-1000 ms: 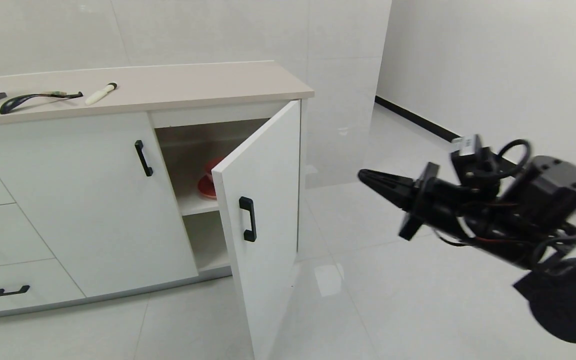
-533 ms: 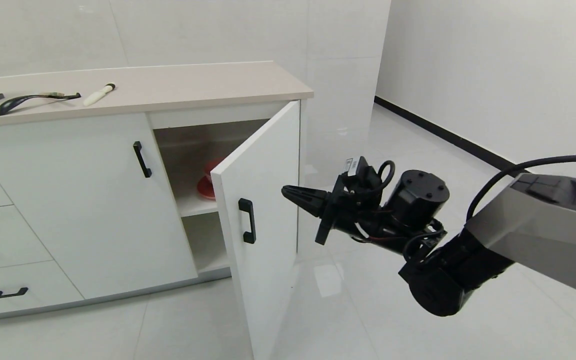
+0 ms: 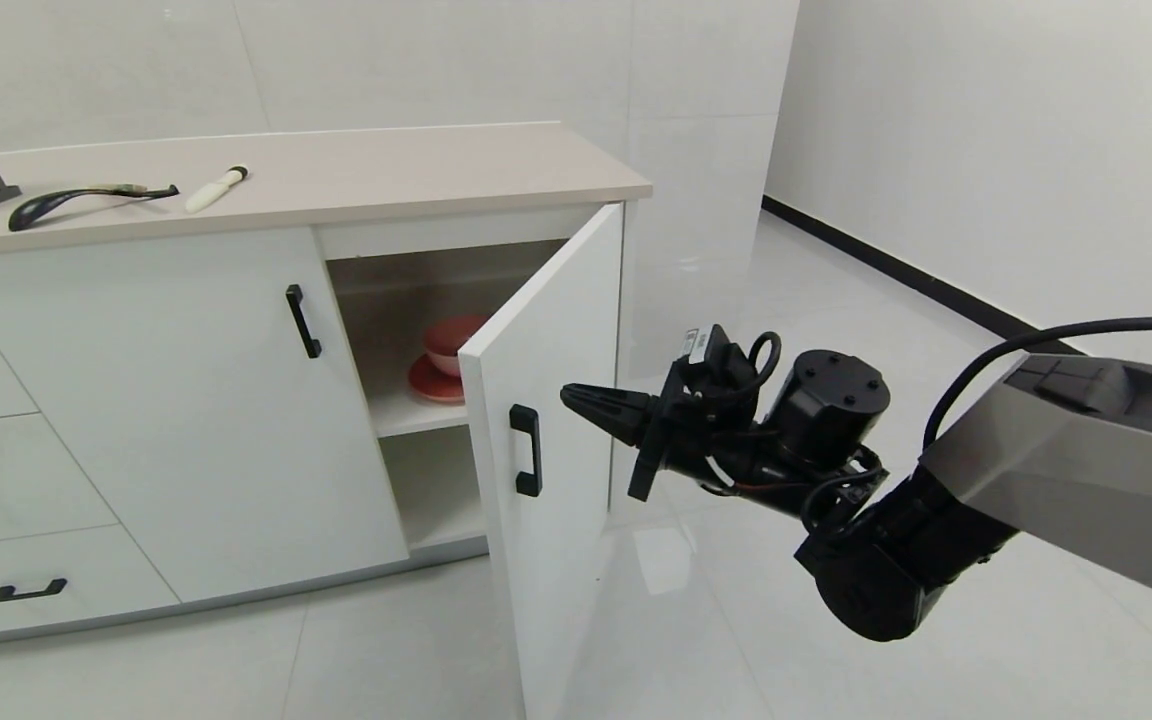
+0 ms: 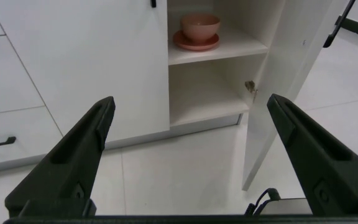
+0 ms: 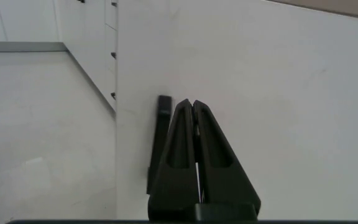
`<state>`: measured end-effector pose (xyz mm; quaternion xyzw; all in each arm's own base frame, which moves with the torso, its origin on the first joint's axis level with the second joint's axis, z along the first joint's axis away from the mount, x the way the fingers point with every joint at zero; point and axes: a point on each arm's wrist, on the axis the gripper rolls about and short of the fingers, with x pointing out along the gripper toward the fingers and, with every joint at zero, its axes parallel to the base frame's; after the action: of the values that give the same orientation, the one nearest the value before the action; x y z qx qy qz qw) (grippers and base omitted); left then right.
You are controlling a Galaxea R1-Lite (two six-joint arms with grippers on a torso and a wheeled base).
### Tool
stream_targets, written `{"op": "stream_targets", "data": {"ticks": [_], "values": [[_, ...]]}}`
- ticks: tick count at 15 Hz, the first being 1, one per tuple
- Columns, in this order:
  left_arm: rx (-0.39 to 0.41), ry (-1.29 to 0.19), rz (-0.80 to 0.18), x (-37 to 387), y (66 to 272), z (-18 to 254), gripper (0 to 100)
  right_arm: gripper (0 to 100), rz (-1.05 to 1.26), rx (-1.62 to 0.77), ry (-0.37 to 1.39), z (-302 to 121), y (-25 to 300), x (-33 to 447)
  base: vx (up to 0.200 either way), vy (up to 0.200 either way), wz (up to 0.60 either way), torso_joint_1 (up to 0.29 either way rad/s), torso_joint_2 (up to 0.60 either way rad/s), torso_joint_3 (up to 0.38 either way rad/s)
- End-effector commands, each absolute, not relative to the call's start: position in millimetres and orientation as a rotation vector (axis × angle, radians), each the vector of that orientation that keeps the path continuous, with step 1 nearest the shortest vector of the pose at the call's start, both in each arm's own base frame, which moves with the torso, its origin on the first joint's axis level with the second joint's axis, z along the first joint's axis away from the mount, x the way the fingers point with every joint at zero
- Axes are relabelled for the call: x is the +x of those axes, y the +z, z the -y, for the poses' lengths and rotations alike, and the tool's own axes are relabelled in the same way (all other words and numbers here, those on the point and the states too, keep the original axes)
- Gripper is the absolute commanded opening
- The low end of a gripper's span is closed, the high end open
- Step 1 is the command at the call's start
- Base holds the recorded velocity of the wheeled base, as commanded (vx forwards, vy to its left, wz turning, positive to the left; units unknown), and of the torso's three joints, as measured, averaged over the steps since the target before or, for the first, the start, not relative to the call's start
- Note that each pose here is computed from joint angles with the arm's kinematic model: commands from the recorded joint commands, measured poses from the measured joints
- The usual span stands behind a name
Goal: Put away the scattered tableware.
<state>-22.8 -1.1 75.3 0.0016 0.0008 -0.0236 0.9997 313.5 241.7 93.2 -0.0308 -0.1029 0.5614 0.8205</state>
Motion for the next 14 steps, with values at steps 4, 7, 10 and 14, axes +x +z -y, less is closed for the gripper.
{"op": "stream_targets", "data": {"ticks": [4, 7, 10, 14], "values": [[0.005, -0.048, -0.001, -23, 75, 1, 100, 0, 0.269, -0.064, 1.202, -256, 92, 328, 0.0, 0.0, 0.0, 0.0, 0.0, 0.0], [0.003, -0.048, -0.001, -23, 75, 1, 100, 0, 0.266, -0.062, 1.218, -266, 84, 330, 0.0, 0.0, 0.0, 0.0, 0.0, 0.0], [0.003, -0.048, -0.001, -23, 75, 1, 100, 0, 0.293, -0.059, 1.228, -278, 81, 337, 0.0, 0.0, 0.0, 0.0, 0.0, 0.0], [0.003, -0.048, -0.001, -23, 75, 1, 100, 0, 0.33, -0.056, 1.237, -298, 74, 354, 0.0, 0.0, 0.0, 0.0, 0.0, 0.0]]}}
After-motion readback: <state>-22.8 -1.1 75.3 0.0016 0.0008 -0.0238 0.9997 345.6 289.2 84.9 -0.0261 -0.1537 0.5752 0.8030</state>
